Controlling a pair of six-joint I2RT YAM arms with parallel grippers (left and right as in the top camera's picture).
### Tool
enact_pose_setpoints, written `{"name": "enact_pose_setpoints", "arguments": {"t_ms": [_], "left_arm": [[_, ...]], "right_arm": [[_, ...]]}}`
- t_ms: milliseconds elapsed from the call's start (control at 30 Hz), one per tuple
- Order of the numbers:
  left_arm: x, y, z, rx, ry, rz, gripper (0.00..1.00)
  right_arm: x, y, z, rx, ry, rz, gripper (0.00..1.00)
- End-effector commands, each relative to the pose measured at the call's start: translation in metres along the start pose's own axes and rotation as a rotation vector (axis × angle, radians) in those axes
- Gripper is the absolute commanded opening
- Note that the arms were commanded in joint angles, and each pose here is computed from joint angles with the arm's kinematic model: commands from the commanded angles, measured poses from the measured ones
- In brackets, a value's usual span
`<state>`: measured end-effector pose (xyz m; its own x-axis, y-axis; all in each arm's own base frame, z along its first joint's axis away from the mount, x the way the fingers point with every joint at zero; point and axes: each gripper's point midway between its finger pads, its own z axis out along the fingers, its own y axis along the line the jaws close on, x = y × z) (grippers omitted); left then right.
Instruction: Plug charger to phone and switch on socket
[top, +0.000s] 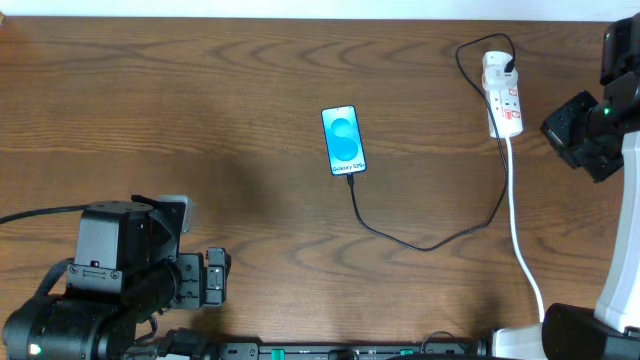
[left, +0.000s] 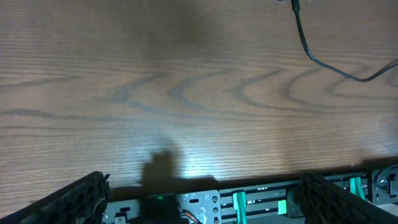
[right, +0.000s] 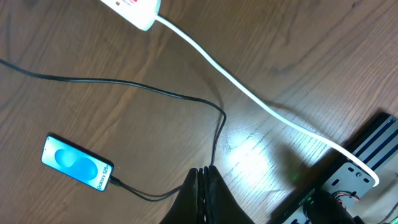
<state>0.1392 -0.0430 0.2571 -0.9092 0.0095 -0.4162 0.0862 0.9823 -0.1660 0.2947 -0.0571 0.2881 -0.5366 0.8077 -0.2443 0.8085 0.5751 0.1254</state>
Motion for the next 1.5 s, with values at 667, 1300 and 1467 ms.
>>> {"name": "enact_pose_setpoints", "arguments": {"t_ms": [667, 1300, 1467], "left_arm": [[0.008, 0.002, -0.001, -0.008, 0.03, 0.008, 0.98], [0.008, 0.002, -0.001, -0.008, 0.03, 0.008, 0.98], [0.008, 0.002, -0.001, -0.008, 0.03, 0.008, 0.98]], "right_arm": [[-0.021, 0.008, 0.016, 0.02, -0.05, 0.201, 0.02], [-0.08, 0.045, 0.155, 0.015, 0.12, 0.528, 0.01], [-0.1, 0.054, 0.193, -0.018, 0.124, 0.609, 0.02]]}}
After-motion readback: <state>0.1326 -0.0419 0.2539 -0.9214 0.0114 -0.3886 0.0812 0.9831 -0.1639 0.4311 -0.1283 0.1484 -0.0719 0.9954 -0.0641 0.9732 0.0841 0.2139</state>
